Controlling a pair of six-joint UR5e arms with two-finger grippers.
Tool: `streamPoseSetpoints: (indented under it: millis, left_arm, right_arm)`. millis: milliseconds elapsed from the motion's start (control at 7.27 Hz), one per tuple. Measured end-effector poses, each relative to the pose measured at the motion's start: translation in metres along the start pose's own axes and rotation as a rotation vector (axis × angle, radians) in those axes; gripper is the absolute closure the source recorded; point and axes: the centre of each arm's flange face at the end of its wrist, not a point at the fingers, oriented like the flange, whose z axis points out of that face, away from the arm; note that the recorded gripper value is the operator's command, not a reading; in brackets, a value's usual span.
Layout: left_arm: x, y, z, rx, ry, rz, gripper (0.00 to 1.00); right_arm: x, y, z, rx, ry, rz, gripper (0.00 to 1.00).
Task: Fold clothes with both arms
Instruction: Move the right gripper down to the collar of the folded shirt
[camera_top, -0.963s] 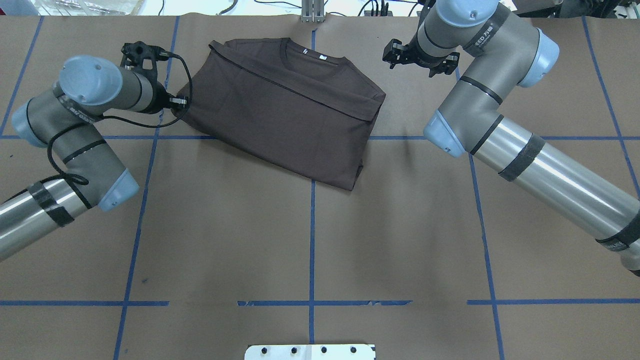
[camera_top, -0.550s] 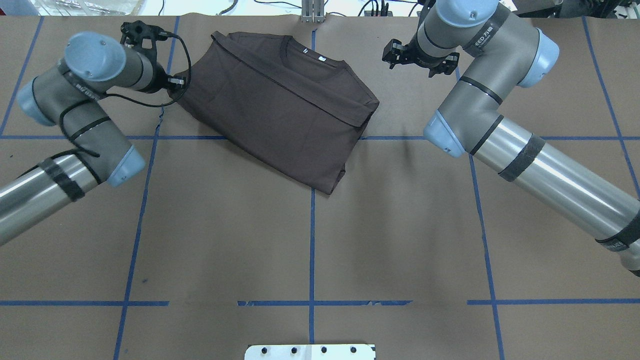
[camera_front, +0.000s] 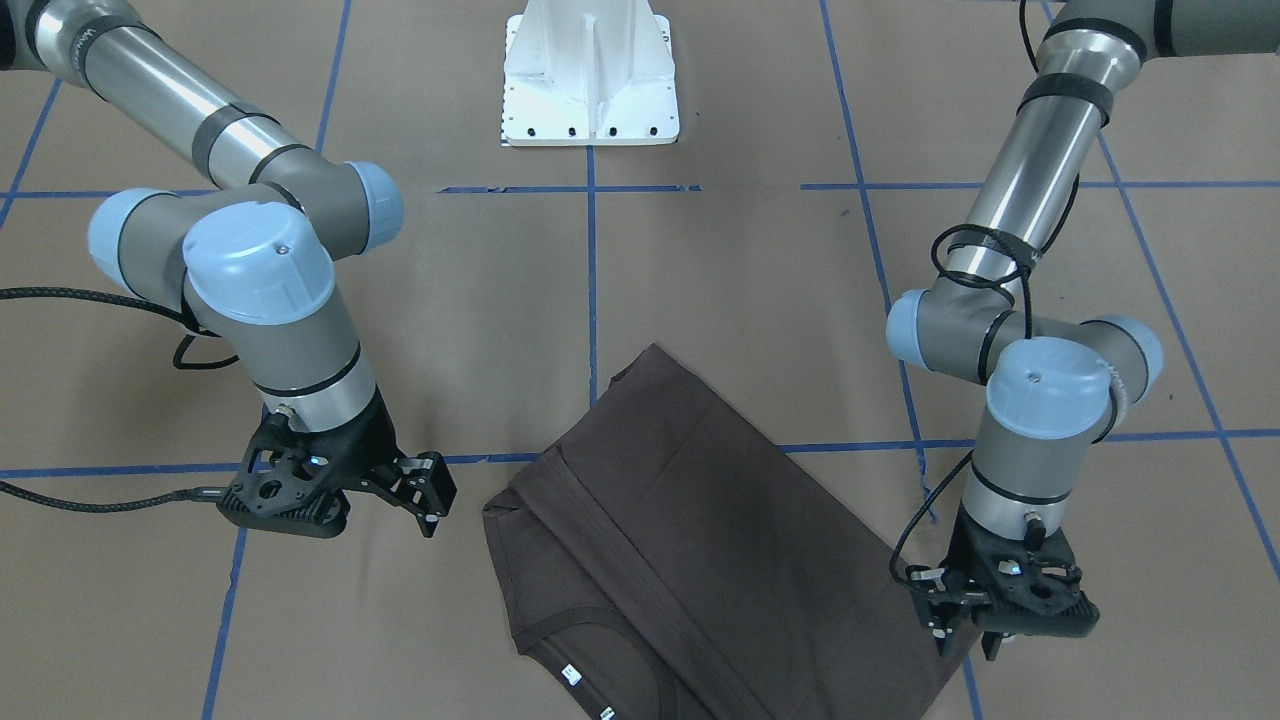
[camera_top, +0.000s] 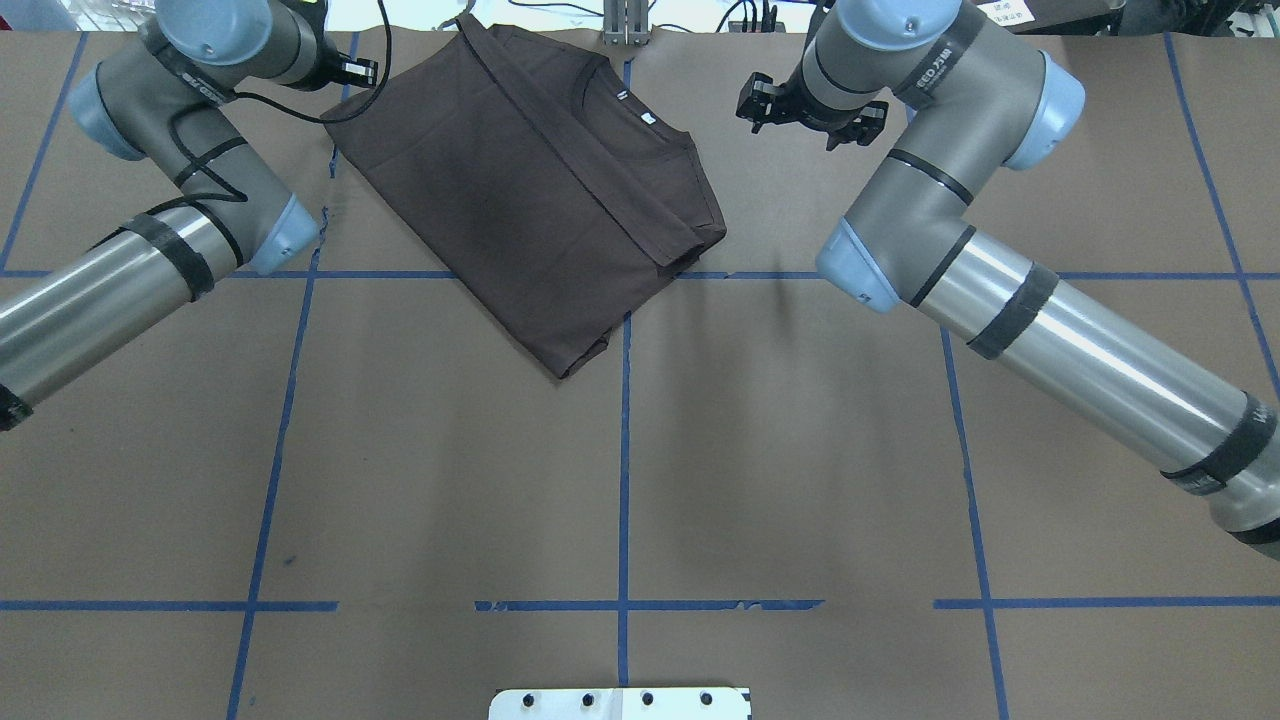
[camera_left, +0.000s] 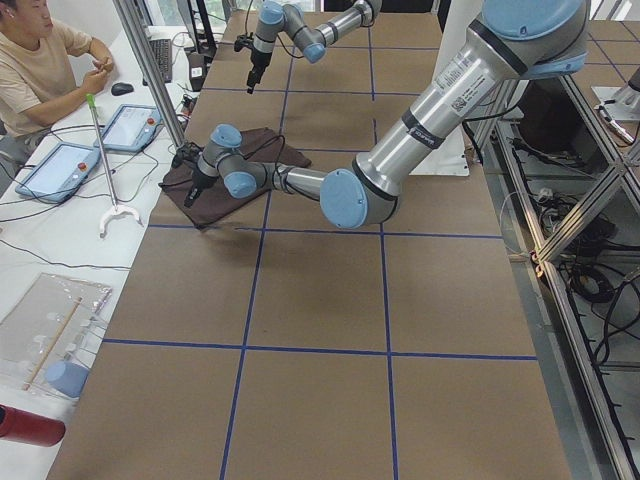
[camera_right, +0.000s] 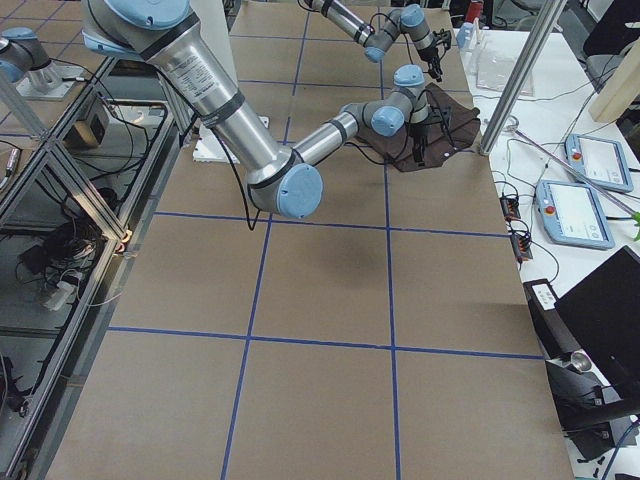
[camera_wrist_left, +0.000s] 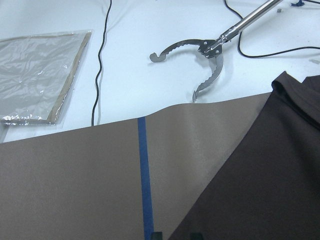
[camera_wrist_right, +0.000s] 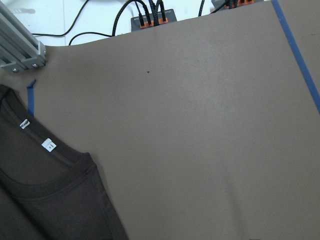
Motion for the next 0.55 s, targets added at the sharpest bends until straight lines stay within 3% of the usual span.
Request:
streamPoseSetpoints:
  millis: [275,550]
  left_arm:
    - [-0.002,0.004,-0.034,-0.003,0.097,0.011,0.0]
    - [0.003,0.004,-0.051,0.016,0.128,0.014,0.0]
  right_arm:
    - [-0.03,0.003,0.022,0.004,-0.03,0.015,0.26]
    - [-0.042,0.022,0.039,-0.001,-0.034,-0.002,0.33]
